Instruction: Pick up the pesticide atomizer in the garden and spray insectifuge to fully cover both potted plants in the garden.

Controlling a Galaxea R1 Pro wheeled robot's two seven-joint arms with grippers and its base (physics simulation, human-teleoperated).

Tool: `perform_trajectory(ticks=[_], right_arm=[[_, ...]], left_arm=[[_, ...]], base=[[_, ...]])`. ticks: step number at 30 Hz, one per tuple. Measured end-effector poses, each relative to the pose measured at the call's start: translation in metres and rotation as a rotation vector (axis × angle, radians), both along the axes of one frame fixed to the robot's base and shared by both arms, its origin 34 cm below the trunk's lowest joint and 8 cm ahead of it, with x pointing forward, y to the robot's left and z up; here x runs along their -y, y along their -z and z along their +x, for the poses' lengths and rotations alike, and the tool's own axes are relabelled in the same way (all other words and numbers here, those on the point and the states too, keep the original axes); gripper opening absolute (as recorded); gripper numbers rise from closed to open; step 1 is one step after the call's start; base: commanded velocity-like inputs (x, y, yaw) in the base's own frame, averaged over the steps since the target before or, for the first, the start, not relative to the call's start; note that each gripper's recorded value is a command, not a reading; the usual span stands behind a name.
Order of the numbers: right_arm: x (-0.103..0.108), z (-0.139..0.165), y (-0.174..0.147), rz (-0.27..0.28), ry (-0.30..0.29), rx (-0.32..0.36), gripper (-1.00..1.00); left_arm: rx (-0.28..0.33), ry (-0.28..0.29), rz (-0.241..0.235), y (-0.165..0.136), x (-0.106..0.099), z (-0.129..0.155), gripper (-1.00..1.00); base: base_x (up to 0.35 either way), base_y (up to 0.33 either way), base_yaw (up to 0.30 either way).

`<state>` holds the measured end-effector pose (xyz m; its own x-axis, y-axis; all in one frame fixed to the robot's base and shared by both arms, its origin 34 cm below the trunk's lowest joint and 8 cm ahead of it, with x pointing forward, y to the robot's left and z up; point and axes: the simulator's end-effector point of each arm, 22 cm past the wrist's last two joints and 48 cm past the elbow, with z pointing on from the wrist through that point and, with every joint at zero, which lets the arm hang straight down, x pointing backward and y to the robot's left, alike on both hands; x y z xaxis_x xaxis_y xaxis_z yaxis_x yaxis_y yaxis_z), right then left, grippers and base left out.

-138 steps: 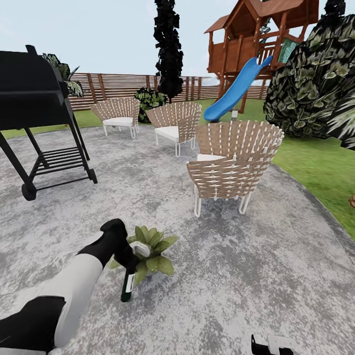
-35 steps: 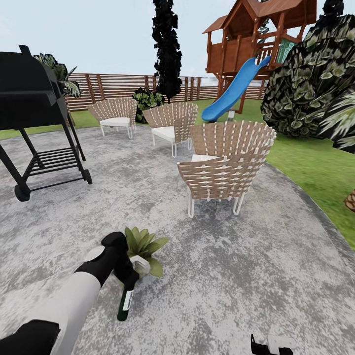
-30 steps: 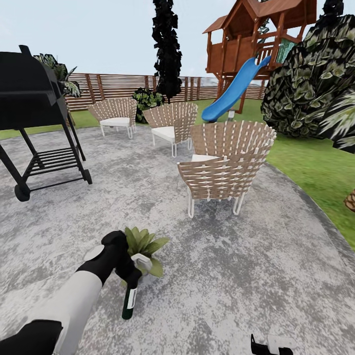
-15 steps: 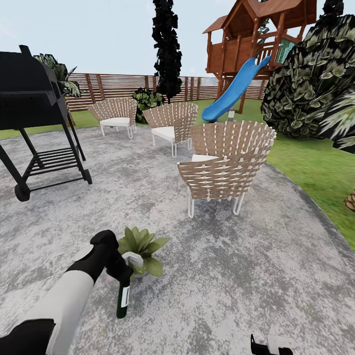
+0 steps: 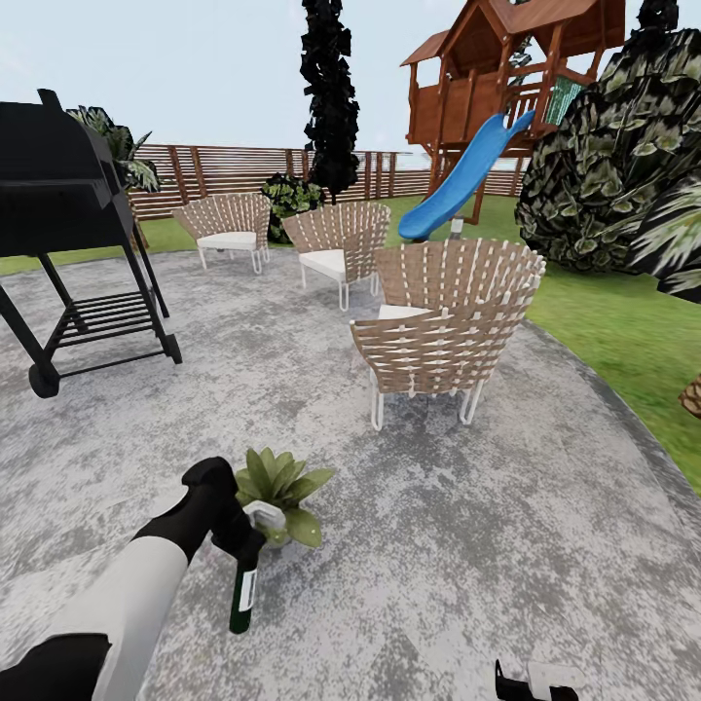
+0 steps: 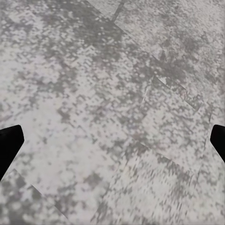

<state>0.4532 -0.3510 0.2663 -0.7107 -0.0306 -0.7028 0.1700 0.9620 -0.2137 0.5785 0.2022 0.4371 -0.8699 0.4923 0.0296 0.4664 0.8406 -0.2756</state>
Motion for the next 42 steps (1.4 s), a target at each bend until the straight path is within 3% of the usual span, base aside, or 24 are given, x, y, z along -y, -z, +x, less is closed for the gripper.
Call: perform_trajectory(ticks=[9,12,13,14,17,20,24,32,34,35,42], right_arm=[[0.0,0.0,0.0,0.0,0.0,0.0,1.0],[0.0,0.0,0.0,0.0,0.0,0.0,1.0],[0.0,0.0,0.0,0.0,0.0,0.0,1.0],[0.0,0.0,0.0,0.0,0.0,0.0,1.0],[0.0,0.0,0.0,0.0,0.0,0.0,1.0],[0.0,0.0,0.0,0.0,0.0,0.0,1.0],[0.0,0.0,0.0,0.0,0.0,0.0,1.0],[0.0,0.0,0.0,0.0,0.0,0.001,1.0],[0.0,0.0,0.0,0.0,0.0,0.001,1.0],[0.0,0.0,0.0,0.0,-0.001,0.0,1.0],[0.002,0.0,0.0,-0.002,0.0,0.001,1.0]], left_arm=[[0.014,0.023,-0.032,-0.007,0.026,0.005,-1.0],[0.013,0.008,-0.006,-0.004,0.005,0.005,-1.0],[0.01,-0.011,0.021,-0.003,-0.018,0.005,-1.0],[0.008,-0.022,0.027,-0.002,-0.026,0.005,-1.0],[0.003,-0.021,0.033,0.0,-0.031,0.002,-1.0],[-0.006,-0.011,0.016,0.002,-0.019,-0.002,-1.0],[-0.01,0.034,-0.019,0.001,0.019,-0.005,-1.0],[-0.008,0.08,-0.033,-0.001,0.046,-0.008,-1.0],[-0.005,0.08,-0.025,0.0,0.042,-0.007,-1.0],[0.0,0.066,-0.001,0.001,0.023,-0.004,-1.0],[0.002,0.04,0.018,0.001,0.005,-0.002,-1.0]], base=[[0.0,0.0,0.0],[0.0,0.0,0.0],[0.0,0.0,0.0],[0.0,0.0,0.0],[0.0,0.0,0.0],[0.0,0.0,0.0],[0.0,0.0,0.0],[0.0,0.0,0.0],[-0.145,0.022,0.0],[-0.288,0.122,0.0],[-0.205,0.238,0.0]])
